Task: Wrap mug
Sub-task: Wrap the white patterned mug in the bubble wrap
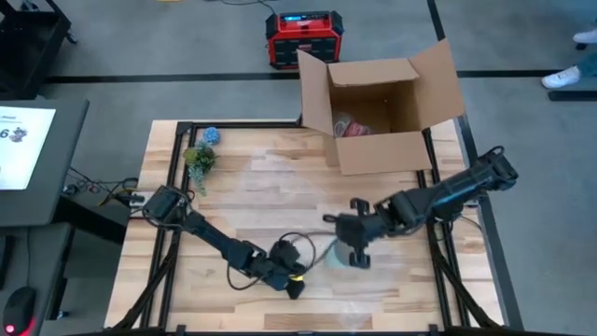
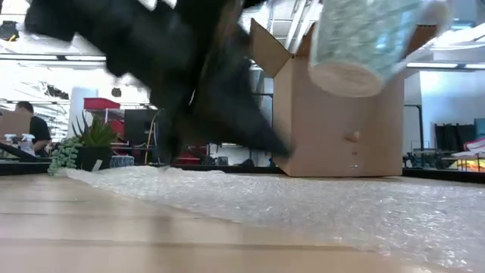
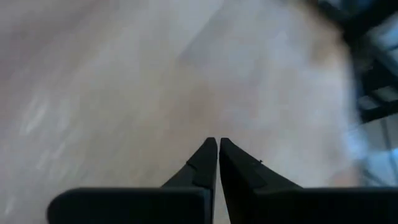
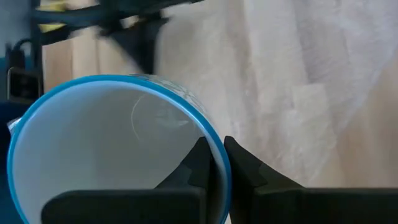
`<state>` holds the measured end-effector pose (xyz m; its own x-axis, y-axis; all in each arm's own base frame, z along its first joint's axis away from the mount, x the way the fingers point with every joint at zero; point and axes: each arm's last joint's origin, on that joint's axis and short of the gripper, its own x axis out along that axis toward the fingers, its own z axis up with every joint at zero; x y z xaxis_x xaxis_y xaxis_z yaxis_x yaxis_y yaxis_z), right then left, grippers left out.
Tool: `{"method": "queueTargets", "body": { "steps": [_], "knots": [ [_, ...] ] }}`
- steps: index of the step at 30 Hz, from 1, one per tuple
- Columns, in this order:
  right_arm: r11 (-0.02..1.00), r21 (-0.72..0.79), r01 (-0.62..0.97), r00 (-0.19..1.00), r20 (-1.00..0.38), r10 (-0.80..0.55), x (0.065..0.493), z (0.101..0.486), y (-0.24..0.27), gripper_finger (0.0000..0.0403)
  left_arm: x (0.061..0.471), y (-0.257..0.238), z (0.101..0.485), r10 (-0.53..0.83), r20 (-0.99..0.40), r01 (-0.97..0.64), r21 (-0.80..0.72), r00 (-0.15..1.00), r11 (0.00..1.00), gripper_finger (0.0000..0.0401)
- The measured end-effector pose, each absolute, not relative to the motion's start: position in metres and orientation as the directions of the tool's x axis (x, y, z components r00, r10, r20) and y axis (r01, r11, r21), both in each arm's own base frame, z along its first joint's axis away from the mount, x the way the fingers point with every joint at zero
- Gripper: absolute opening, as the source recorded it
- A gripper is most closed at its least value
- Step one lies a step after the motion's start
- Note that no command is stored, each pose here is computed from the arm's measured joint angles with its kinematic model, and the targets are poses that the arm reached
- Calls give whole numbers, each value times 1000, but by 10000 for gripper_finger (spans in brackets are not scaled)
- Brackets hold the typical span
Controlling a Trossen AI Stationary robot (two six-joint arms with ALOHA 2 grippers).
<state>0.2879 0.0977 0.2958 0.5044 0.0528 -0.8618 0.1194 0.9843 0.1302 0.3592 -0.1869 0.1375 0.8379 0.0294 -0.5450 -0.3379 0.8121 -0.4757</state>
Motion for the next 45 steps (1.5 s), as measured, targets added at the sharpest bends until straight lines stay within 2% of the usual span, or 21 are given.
{"method": "queueTargets", "body": {
  "steps": [2, 5, 9, 14, 20, 28, 33, 45],
  "knots": [
    [978, 149, 145, 512, -857, 54, 292, 296, 88, 9, 361, -193, 160, -3, -521, -287, -476, 853, 831, 0],
    [967, 180, 180, 533, -844, 57, 302, 293, 80, 9, 348, -201, 183, -17, -589, -285, -415, 808, 864, 0],
    [955, 235, 178, 535, -838, 107, 320, 281, 73, 9, 318, -209, 209, 21, -715, -369, -335, 699, 867, 0],
    [950, 195, 242, 423, -903, 78, 347, 250, 60, 9, 282, -211, 207, 174, -812, -540, -195, 558, 819, 0],
    [954, 121, 274, 296, -955, 36, 369, 228, 43, 9, 267, -212, 196, 274, -830, -636, -122, 486, 762, 0],
    [958, 83, 273, 222, -975, 21, 370, 213, 31, 9, 265, -216, 196, 278, -819, -634, -130, 502, 762, 0],
    [962, 83, 260, 222, -975, 24, 369, 209, 31, 13, 265, -216, 196, 284, -814, -636, -131, 507, 760, 0],
    [982, 108, 154, 287, -956, 60, 374, 211, 43, 100, 266, -216, 196, 288, -807, -643, -142, 515, 752, 0]
  ]
}}
